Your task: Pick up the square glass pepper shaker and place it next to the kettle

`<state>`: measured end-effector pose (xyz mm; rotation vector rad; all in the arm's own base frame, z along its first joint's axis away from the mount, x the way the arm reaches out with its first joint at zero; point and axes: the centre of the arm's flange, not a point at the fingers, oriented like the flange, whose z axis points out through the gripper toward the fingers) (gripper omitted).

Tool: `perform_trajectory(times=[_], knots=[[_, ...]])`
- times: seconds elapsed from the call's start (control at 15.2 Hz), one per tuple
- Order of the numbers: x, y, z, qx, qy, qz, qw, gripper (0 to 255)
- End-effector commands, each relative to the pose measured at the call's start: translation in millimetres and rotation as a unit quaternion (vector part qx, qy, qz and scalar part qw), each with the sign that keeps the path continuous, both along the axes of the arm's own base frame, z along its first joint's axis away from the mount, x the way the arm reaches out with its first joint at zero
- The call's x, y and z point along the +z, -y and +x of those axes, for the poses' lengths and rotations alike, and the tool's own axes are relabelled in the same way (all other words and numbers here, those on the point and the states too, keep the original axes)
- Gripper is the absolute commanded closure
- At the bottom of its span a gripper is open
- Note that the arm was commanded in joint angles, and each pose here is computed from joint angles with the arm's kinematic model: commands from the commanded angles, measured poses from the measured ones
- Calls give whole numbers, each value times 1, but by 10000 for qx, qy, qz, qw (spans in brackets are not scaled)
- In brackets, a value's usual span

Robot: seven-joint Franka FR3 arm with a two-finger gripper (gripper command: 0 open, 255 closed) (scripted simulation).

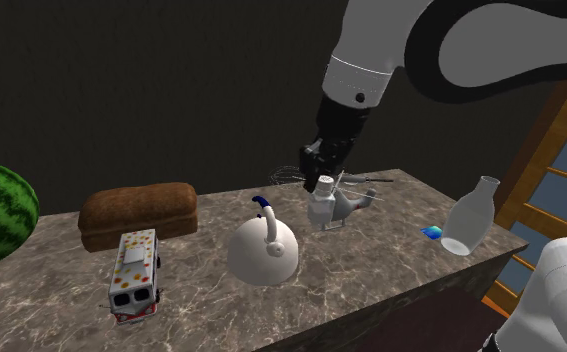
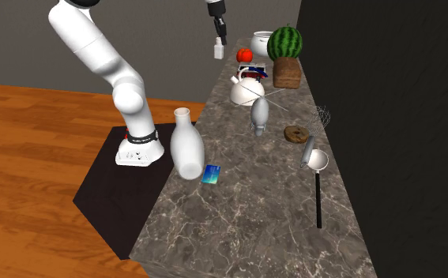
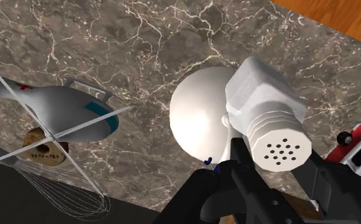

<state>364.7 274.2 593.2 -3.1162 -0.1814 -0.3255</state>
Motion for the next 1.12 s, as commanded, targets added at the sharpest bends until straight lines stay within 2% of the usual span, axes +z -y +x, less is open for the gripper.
perform_trajectory(times=[0.0,1.06], knots=[[-9,-1,0,-2,2,1,10000,255],[-94,-1,0,-2,2,1,10000,255]])
